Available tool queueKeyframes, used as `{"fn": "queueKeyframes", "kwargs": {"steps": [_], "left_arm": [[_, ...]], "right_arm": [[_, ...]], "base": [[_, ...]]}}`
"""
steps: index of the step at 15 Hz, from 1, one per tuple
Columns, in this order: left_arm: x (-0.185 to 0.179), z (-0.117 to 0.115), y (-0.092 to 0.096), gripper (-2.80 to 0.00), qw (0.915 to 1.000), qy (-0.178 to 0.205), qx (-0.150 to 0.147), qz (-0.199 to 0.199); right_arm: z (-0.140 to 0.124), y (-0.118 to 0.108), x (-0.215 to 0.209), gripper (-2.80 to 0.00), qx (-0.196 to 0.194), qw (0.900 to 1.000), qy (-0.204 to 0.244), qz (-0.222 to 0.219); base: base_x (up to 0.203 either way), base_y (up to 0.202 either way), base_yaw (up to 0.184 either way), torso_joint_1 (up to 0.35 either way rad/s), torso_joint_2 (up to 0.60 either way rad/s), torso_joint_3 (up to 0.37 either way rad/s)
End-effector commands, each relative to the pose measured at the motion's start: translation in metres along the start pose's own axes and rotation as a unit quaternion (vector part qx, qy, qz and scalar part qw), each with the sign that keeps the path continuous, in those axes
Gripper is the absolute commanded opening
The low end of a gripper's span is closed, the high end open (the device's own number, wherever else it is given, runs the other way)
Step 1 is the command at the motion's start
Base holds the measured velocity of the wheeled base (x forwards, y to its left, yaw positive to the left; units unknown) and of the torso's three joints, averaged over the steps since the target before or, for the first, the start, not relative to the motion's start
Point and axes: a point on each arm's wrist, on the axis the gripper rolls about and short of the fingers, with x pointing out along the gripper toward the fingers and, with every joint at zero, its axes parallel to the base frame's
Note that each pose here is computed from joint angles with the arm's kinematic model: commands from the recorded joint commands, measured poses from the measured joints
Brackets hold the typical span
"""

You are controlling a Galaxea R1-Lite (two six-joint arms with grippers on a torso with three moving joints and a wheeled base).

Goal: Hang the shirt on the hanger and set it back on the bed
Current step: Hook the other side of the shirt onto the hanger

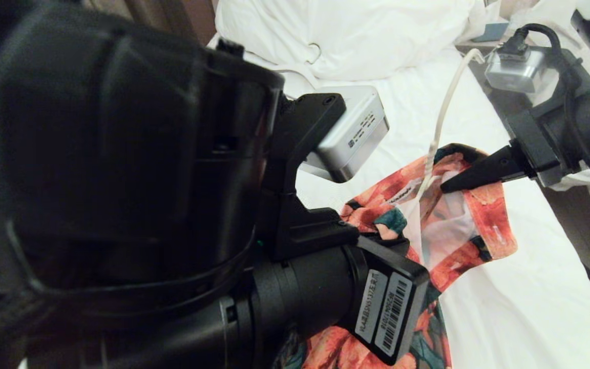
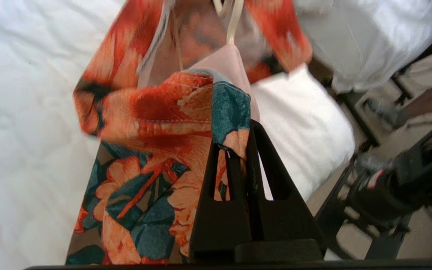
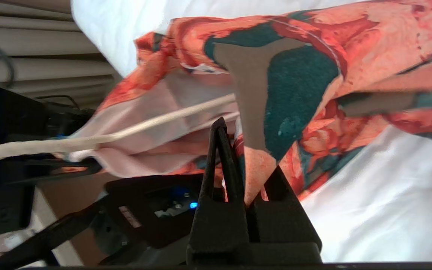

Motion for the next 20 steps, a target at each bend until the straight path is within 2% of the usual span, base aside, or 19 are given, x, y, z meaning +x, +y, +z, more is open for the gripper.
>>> {"fn": "queueKeyframes", "kwargs": {"steps": [1,4,9,12,15,17,20], "left_arm": [[0.004,0.001,-0.001,-2.80,0.9998,-0.017,-0.007,-0.002],[0.004,0.004,-0.002,-2.80,0.9990,-0.040,-0.016,-0.006],[0.012,-0.001,-0.003,-2.80,0.9987,-0.040,-0.030,-0.010],[0.022,-0.005,-0.006,-2.80,0.9954,-0.082,-0.045,-0.023],[0.033,-0.012,-0.005,-2.80,0.9910,-0.109,-0.057,-0.051],[0.040,-0.015,-0.003,-2.80,0.9866,-0.127,-0.079,-0.066],[0.042,-0.013,0.002,-2.80,0.9821,-0.149,-0.089,-0.074]], "right_arm": [[-0.003,0.007,-0.003,-2.80,-0.002,1.000,0.000,0.009],[-0.006,0.018,-0.008,-2.80,-0.012,1.000,-0.003,0.020],[-0.010,0.027,-0.016,-2.80,-0.026,0.999,-0.010,0.030],[-0.010,0.027,-0.017,-2.80,-0.024,0.999,-0.010,0.028],[-0.010,0.026,-0.018,-2.80,-0.023,0.999,-0.012,0.026],[-0.011,0.026,-0.019,-2.80,-0.022,0.999,-0.013,0.025],[-0.012,0.025,-0.019,-2.80,-0.021,0.999,-0.011,0.023]], "base": [[0.000,0.000,0.000,0.000,0.00,0.000],[0.000,0.000,0.000,0.000,0.00,0.000],[0.000,0.000,0.000,0.000,0.00,0.000],[0.000,0.000,0.000,0.000,0.00,0.000],[0.000,0.000,0.000,0.000,0.00,0.000],[0.000,0.000,0.000,0.000,0.00,0.000],[0.000,0.000,0.000,0.000,0.00,0.000]]}}
